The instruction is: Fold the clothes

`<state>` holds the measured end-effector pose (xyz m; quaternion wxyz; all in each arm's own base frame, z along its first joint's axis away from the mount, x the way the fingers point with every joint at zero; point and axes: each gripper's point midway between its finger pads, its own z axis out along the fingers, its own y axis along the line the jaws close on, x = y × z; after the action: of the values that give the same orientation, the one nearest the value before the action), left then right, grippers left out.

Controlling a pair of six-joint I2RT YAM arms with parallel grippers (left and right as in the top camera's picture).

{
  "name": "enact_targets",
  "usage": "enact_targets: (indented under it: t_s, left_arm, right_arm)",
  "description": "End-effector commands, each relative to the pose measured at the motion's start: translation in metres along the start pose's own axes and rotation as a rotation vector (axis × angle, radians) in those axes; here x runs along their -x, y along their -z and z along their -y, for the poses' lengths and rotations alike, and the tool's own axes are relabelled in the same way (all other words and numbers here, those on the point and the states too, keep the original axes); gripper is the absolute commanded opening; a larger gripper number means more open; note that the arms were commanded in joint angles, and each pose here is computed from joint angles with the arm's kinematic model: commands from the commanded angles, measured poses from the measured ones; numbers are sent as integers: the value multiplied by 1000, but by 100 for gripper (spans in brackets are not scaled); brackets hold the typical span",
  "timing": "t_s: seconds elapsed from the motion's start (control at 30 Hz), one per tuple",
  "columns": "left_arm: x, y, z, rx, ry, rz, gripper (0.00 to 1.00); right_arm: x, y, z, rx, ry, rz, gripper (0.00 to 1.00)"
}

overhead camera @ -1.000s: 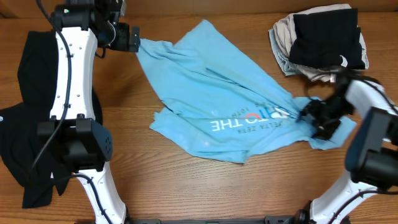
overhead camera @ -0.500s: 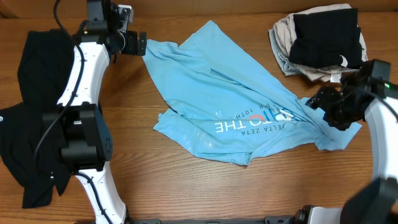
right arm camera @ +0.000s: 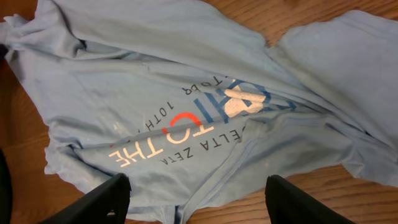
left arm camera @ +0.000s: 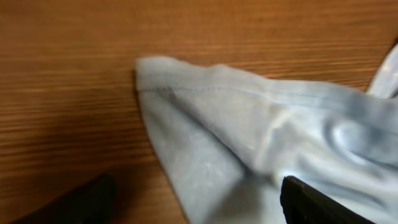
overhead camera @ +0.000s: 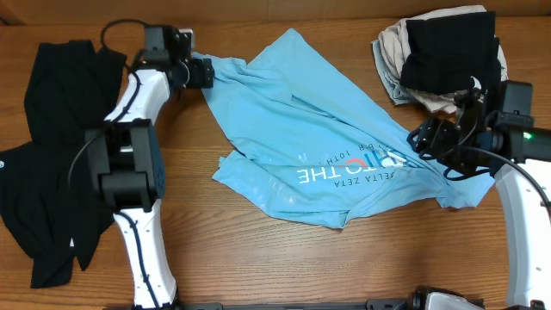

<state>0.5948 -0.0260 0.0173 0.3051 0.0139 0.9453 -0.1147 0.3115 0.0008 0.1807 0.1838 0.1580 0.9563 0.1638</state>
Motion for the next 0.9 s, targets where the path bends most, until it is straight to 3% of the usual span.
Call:
enact_targets:
  t_s: [0.0,0.43,0.5,0.57,0.67,0.87]
  left_arm:
    - [-12,-15,11,-55,37,-20,86]
    - [-9,-56,12,-68,86,76,77]
    - [-8,-60,14,-73,97,90,66]
    - [-8,-62,16,-72,109,96,36]
    - [-8,-61,16,-71,113,92,8]
    - [2,-25,-3,-37,164,39,4]
  right_arm:
    - [3,6,-8,13,38,27,73]
    - [4,6,-9,15,41,31,73]
    - [4,6,-9,16,42,35,72]
    - [6,6,-10,17,44,40,69]
    - [8,6,-10,19,47,50,67]
    - [12,6,-12,24,53,64,64]
